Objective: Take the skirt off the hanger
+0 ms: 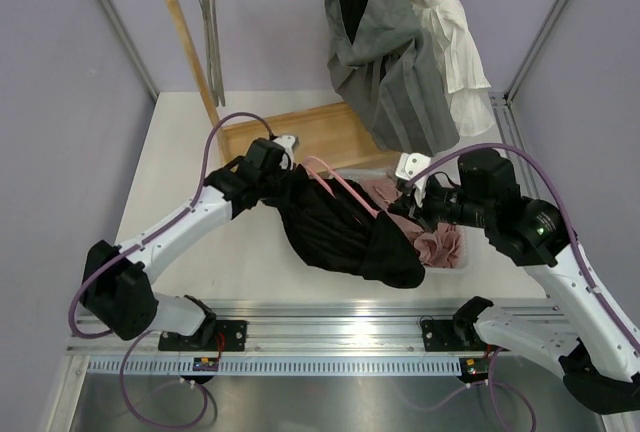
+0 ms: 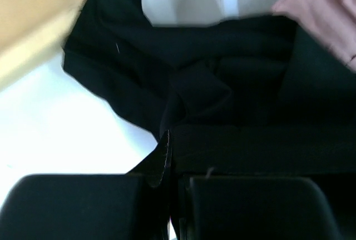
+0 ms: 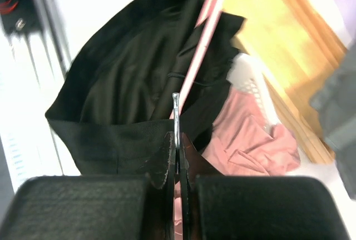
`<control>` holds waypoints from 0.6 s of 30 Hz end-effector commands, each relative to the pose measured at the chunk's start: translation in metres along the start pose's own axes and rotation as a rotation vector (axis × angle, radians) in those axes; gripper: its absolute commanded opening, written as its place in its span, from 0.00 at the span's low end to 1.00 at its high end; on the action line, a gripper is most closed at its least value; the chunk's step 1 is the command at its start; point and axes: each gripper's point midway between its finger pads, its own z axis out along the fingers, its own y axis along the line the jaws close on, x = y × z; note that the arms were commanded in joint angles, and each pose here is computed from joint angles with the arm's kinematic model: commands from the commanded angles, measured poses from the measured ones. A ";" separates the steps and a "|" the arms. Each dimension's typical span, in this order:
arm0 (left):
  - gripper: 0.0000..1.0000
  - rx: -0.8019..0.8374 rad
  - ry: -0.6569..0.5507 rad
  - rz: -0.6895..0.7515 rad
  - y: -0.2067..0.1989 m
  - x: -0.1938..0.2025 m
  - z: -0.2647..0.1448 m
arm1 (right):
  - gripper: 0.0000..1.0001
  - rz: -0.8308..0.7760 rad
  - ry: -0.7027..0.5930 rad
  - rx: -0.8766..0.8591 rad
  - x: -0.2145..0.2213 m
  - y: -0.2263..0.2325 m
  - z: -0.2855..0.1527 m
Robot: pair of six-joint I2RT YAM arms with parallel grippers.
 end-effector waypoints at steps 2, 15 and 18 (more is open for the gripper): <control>0.00 0.116 -0.130 -0.077 -0.014 -0.008 -0.021 | 0.00 0.058 -0.136 0.204 -0.029 -0.038 -0.018; 0.02 0.386 -0.180 -0.155 -0.053 0.020 -0.028 | 0.00 0.392 -0.309 0.084 -0.079 -0.058 0.031; 0.02 0.405 -0.220 -0.157 -0.053 0.020 -0.030 | 0.00 0.436 -0.371 0.080 -0.096 -0.064 0.028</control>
